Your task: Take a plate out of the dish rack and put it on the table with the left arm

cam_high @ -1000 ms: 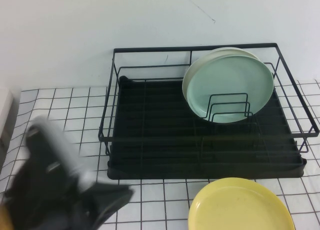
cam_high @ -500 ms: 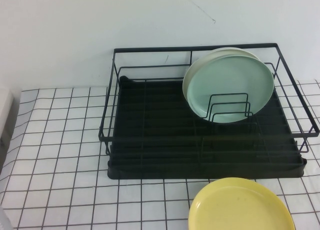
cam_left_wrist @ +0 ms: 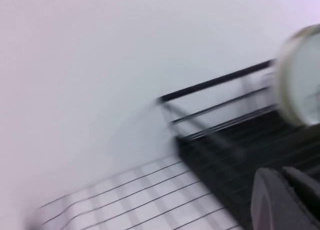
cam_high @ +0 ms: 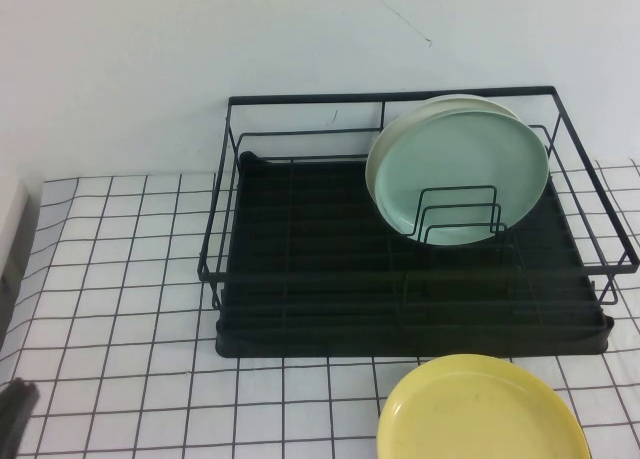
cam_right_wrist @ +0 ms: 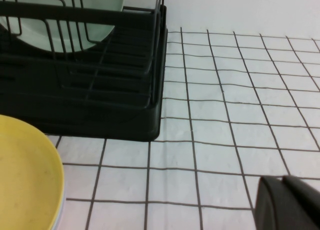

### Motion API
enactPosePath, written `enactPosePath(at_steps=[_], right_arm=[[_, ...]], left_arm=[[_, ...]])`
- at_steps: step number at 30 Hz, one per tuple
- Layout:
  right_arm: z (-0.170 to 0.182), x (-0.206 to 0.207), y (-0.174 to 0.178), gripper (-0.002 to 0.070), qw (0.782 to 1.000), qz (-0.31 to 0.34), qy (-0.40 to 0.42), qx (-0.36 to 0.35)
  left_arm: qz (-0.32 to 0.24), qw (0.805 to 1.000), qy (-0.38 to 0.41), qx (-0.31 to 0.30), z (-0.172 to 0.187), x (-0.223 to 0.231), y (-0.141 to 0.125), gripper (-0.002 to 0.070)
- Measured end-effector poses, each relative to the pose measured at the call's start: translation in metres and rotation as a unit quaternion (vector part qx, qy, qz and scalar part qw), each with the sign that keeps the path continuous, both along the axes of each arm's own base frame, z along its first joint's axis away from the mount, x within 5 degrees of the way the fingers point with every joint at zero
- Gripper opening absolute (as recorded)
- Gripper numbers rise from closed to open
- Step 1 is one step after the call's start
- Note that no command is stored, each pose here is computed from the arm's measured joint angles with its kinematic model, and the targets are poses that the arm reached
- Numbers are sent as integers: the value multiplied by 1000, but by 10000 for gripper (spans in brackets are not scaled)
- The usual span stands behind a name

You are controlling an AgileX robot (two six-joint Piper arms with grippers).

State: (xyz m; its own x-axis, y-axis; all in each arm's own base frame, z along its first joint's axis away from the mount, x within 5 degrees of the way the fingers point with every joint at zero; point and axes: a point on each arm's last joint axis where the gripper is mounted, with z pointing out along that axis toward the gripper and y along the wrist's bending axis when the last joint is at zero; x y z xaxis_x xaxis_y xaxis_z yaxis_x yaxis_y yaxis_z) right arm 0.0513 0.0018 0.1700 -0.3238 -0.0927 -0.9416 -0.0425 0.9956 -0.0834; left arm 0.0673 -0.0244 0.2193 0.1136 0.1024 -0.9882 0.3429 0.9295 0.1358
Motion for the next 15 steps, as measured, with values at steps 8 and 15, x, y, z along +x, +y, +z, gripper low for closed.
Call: enactPosePath(at_steps=[8, 15], right_arm=[[0, 0, 0, -1, 1000, 0, 0, 0], [0, 0, 0, -1, 1000, 0, 0, 0]], left_arm=[[165, 985, 6, -53, -12, -8, 23, -1], [183, 975, 117, -47, -33, -12, 23, -2]])
